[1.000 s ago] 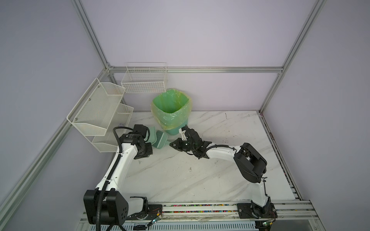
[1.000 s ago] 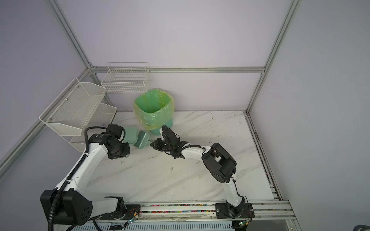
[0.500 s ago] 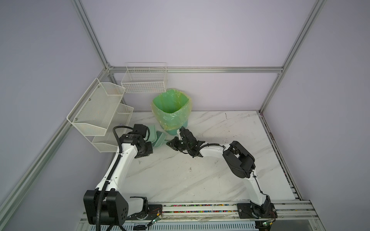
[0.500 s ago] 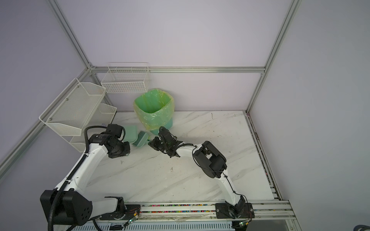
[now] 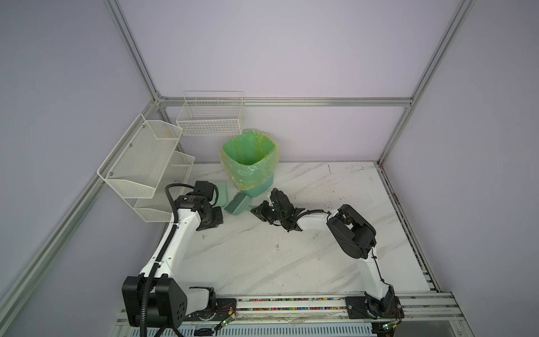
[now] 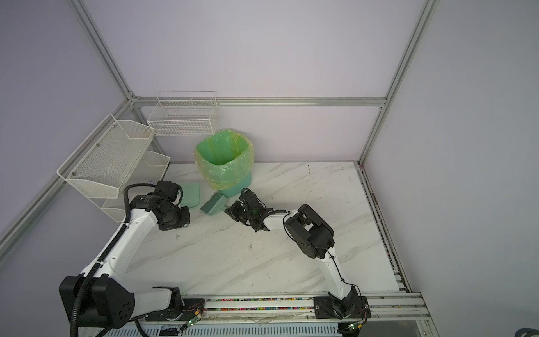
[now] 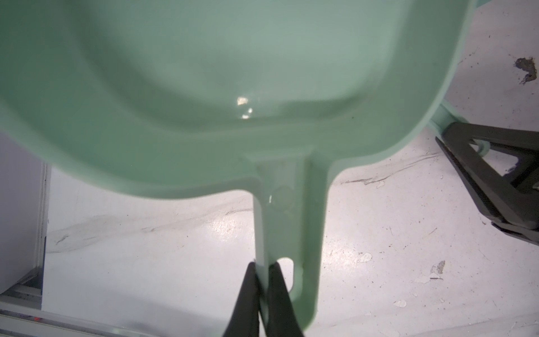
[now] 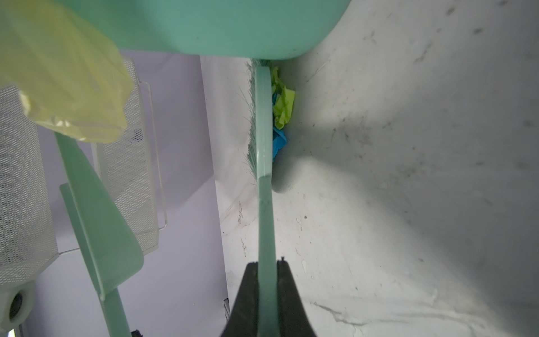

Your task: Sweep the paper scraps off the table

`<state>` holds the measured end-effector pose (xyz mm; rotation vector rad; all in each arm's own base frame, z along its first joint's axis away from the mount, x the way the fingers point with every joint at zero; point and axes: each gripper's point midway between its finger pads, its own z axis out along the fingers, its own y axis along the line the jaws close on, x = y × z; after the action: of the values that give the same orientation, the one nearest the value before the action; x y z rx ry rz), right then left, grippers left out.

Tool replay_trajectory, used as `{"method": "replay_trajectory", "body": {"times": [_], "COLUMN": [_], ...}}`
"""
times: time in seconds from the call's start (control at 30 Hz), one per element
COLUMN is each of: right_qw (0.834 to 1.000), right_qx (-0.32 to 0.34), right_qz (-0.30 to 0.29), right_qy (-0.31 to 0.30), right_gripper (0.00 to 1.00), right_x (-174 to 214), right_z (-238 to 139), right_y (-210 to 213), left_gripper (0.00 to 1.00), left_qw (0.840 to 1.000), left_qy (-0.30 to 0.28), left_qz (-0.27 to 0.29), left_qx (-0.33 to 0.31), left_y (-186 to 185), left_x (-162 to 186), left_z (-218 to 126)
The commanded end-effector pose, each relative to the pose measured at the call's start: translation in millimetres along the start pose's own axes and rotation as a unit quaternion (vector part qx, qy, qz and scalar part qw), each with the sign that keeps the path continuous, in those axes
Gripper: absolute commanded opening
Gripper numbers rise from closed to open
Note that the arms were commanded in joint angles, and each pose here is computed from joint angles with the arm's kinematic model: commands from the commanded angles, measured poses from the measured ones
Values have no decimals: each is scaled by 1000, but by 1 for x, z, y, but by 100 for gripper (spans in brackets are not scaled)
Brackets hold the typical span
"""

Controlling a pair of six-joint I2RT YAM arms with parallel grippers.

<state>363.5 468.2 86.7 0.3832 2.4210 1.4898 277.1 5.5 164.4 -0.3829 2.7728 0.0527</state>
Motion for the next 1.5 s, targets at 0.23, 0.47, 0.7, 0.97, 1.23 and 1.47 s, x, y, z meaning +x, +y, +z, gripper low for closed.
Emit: {"method": "replay_trajectory", "body": {"times": [0.23, 0.47, 0.7, 0.97, 1.23, 1.47], "right_qw": [998, 996, 993, 995, 991, 955], "right_qx": [41, 55, 61, 23, 52, 196], "right_qz": [43, 57, 68, 18, -45, -156], "right_qy": [-15, -50, -78, -93, -118, -159], "right_gripper": [0, 0, 0, 0, 0, 0], "right_x": [2, -7, -15, -27, -55, -97], "right_z": [-70, -135, -189, -219, -245, -275], "right_y": [-35, -53, -65, -7, 10, -4], "left_gripper": [0, 0, 0, 0, 0, 0], "left_qw": [999, 998, 995, 990, 985, 976], "left_qy": [21, 35, 57, 73, 79, 114], "left_qz": [27, 48, 70, 106, 140, 176], "left_qx": [2, 12, 46, 57, 64, 62], "left_y": [-8, -29, -61, -93, -113, -127], "left_x": [11, 20, 35, 56, 75, 103], "left_z": [13, 20, 28, 35, 32, 41]}}
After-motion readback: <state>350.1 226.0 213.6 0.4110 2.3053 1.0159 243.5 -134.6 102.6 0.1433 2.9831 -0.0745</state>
